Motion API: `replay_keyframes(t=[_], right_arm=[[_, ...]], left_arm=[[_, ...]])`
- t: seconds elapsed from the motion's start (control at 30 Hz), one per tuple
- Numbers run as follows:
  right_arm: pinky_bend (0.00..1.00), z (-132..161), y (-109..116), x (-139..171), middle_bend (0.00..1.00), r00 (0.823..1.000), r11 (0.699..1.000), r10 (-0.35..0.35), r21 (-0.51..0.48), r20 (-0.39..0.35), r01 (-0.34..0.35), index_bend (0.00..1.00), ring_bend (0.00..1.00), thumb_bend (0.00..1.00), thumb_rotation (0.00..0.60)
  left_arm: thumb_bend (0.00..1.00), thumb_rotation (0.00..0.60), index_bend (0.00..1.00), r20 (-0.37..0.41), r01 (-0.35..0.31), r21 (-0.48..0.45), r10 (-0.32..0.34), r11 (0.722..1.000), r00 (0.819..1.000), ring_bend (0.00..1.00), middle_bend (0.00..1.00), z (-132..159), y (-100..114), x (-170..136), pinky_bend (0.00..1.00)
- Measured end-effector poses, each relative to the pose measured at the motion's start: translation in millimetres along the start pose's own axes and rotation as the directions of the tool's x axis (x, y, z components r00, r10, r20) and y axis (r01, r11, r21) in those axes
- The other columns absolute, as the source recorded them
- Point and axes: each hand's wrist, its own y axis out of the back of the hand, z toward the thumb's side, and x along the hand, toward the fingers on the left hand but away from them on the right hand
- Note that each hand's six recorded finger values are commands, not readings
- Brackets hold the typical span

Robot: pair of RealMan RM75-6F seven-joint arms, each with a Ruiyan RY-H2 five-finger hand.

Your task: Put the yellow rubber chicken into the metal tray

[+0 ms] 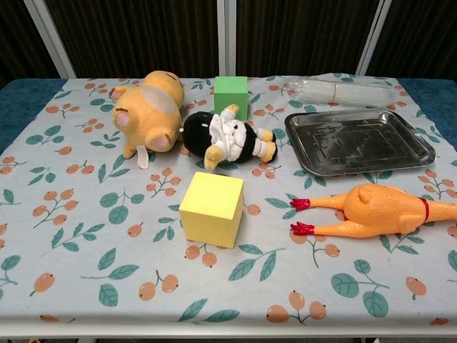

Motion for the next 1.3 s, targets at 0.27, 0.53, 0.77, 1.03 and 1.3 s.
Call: replay_keyframes(t=[0.27, 0.53, 0.77, 1.03, 1.3], right_arm=[[0.29, 3, -2, -3, 0.29, 1.000, 1.000, 0.021, -0.007, -0.015, -0.021, 0.10, 0.18, 0.04, 0.600], [0.31, 15, -21, -12, 0.31, 0.992, 0.994, 0.103, 0.035, -0.069, -0.101, 0.10, 0.19, 0.08, 0.600], [0.33, 33, -66, -25, 0.27, 0.957, 0.963, 0.255, 0.122, -0.140, -0.239, 0.17, 0.19, 0.12, 0.600], [0.33, 46, -120, -43, 0.31, 0.924, 0.927, 0.336, 0.236, -0.181, -0.291, 0.22, 0.19, 0.14, 0.600], [0.41, 65, -143, -55, 0.37, 0.903, 0.921, 0.361, 0.241, -0.234, -0.306, 0.34, 0.27, 0.20, 0.600]], left_arm=[[0.02, 0.600, 0.27, 0.002, 0.004, -0.012, -0.004, 1.000, 1.000, 0.15, 0.26, 3, -4, -1, 0.22], [0.02, 0.600, 0.27, 0.023, -0.030, -0.041, 0.031, 0.999, 0.999, 0.15, 0.26, 8, -2, -1, 0.22], [0.02, 0.600, 0.27, 0.022, -0.020, -0.057, 0.021, 0.998, 1.000, 0.15, 0.26, 7, -5, -5, 0.22], [0.02, 0.600, 0.27, 0.007, 0.001, -0.069, 0.000, 0.998, 1.000, 0.15, 0.26, 1, -10, -8, 0.22], [0.02, 0.600, 0.27, 0.004, 0.006, -0.071, -0.006, 0.997, 1.000, 0.15, 0.26, 0, -11, -8, 0.22]])
